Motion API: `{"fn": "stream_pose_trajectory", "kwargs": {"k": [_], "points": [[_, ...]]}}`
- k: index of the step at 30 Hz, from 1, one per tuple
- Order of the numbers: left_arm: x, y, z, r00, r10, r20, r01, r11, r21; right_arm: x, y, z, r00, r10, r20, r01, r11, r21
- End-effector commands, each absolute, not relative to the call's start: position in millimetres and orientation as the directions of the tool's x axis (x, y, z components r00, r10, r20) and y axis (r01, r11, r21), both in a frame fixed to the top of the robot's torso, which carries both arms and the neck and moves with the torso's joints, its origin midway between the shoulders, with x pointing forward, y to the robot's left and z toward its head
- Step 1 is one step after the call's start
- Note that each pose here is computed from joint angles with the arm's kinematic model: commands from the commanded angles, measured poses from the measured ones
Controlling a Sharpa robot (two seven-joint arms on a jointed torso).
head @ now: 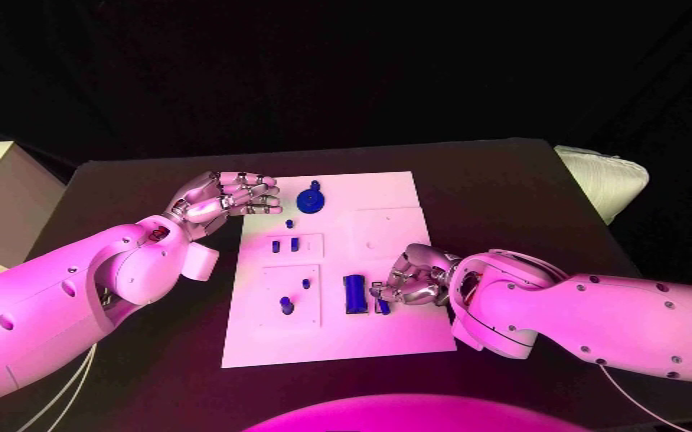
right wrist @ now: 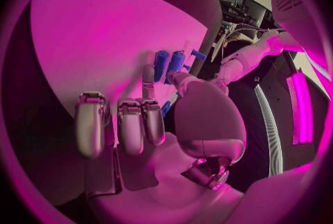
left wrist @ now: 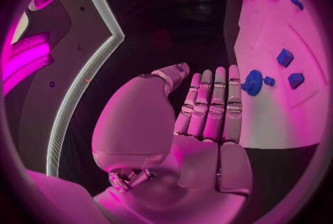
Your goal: Assemble the parts on the task board
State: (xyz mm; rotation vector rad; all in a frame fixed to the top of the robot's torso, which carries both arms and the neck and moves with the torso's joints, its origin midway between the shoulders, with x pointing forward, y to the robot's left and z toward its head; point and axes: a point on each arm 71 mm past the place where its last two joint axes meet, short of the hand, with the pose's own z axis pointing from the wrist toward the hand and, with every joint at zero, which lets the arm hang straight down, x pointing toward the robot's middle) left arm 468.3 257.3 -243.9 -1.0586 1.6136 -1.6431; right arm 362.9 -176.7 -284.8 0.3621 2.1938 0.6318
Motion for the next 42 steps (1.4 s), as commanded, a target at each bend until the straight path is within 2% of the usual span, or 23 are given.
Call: {"fn": "stream_pose_trajectory", "kwargs": {"k": [1,17,29,42], "points": [[467.7,255.5,-243.1,-0.516,-0.846,0.135,-0.113,-0.089,-0.99,361.9,-176.0,-284.1,-0.637,0.452,-0.625,0.034,0.826,0.563],[467.4,256.9,-242.7,-0.513,-0.848,0.132,-0.113,-0.086,-0.99,363.0,-181.6,-284.6,-0.637,0.455,-0.622,0.036,0.824,0.566],[466.9,258.7,-241.8,-0.509,-0.851,0.129,-0.108,-0.085,-0.99,356.7,-193.4,-284.3,-0.726,0.483,-0.49,0.038,0.739,0.672],[466.7,259.0,-241.3,-0.507,-0.852,0.128,-0.104,-0.087,-0.991,359.1,-196.4,-285.2,-0.7,0.47,-0.538,0.039,0.777,0.628]]}}
